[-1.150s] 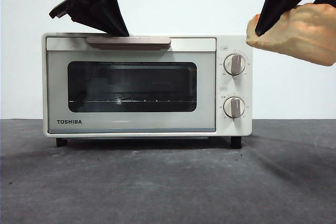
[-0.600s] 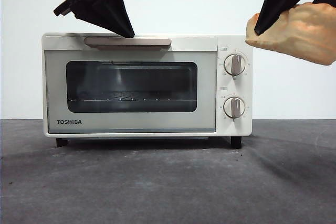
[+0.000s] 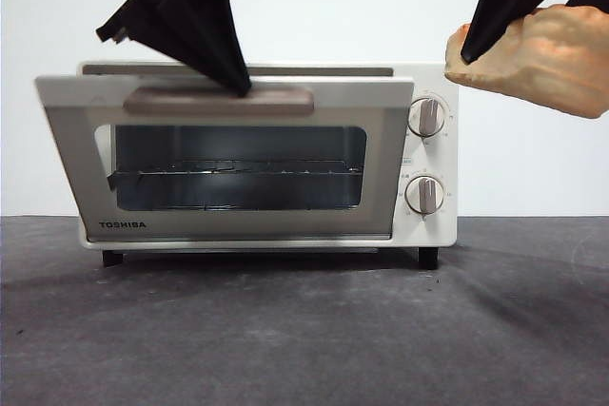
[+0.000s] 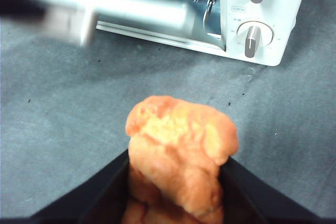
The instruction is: The left arm flap open the oven, the right arm pick bread and place it into oven, the left arm flap close the oven
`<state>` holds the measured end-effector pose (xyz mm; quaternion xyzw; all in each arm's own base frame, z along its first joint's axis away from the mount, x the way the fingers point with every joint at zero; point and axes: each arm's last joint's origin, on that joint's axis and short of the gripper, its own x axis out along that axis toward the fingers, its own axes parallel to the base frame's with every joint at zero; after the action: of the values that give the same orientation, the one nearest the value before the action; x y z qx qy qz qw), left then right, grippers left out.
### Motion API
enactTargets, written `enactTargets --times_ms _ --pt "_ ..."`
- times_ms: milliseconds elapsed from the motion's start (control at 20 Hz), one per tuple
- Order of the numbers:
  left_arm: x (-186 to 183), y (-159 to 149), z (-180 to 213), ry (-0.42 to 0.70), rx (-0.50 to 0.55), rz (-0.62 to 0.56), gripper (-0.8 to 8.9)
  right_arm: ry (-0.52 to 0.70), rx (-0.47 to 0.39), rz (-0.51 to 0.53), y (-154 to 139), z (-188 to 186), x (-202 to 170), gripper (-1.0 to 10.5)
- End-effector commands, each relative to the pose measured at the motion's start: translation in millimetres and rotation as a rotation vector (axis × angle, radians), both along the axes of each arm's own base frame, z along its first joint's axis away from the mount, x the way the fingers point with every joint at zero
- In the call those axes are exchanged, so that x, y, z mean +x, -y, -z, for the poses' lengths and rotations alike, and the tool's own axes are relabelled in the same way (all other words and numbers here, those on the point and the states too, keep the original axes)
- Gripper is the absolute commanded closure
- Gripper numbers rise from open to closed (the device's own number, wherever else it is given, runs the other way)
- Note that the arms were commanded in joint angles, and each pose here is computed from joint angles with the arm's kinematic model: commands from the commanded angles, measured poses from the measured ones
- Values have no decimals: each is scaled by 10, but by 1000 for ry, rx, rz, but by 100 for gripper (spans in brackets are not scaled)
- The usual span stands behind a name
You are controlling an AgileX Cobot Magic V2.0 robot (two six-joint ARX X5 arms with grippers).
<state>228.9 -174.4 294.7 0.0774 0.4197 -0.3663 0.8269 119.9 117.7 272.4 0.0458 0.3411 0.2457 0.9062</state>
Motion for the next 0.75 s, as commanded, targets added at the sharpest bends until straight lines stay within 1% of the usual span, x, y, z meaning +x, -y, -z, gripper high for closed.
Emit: enactTargets --times_ms 50,250,500,750 --pt "0 51 125 -45 66 0 796 26 11 -17 -23 -68 -2 734" --pt "-112 100 162 -109 103 21 796 33 3 -24 -23 -69 -2 734" --pt "-189 132 182 -154 124 27 796 35 0 -27 -23 -68 -1 734" --pt "-191 134 166 -142 116 27 796 34 0 -27 -23 -68 -1 734"
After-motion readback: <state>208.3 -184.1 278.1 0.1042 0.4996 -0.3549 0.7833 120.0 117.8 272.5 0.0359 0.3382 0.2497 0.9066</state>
